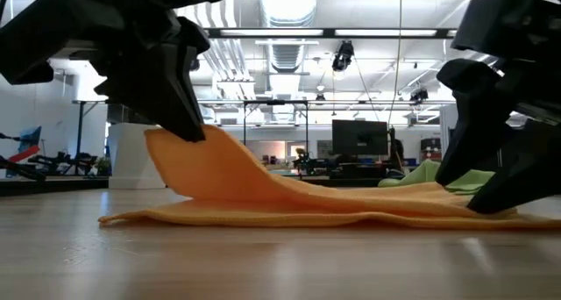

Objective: Roll microfiber towels into tight, uniform cylinder then place into a basket
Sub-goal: Fold the orange microfiber cloth

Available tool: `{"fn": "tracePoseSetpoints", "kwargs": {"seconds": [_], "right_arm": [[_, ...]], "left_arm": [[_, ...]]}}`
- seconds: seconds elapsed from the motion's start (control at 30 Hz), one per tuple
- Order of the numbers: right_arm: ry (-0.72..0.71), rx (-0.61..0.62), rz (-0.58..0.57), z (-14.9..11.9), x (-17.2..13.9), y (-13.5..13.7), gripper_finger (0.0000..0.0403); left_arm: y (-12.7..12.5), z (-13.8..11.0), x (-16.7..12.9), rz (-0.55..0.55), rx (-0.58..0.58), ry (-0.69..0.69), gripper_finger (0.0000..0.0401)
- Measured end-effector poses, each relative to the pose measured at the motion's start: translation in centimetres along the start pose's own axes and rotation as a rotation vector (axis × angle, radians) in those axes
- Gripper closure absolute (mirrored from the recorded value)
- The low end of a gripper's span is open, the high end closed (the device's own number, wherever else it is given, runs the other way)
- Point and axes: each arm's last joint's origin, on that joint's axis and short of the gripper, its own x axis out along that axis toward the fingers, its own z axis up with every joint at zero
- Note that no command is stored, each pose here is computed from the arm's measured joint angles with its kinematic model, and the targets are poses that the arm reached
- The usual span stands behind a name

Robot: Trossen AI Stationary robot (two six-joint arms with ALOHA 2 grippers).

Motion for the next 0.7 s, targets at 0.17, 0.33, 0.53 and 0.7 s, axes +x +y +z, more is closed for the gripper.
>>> {"fn": "tracePoseSetpoints", "kwargs": {"seconds": [0.17, 0.33, 0.53, 0.7], "right_arm": [[-0.015, -0.001, 0.023, 0.2, -0.8, -0.1, 0.0215], [-0.041, -0.011, 0.079, 0.4, -2.3, 0.1, 0.0225], [-0.032, -0.024, 0.071, 0.1, -2.0, 0.4, 0.0223], [-0.014, -0.043, 0.061, -0.2, -1.3, 0.7, 0.0224]], "left_arm": [[0.0, -0.2, 0.1, 0.003, 0.007, 0.01, 0.0401], [0.0, -0.2, 0.1, 0.003, 0.006, 0.01, 0.0401], [0.0, -0.2, 0.1, 0.003, 0.007, 0.01, 0.0401], [0.0, -0.2, 0.1, 0.003, 0.007, 0.011, 0.0401]]}}
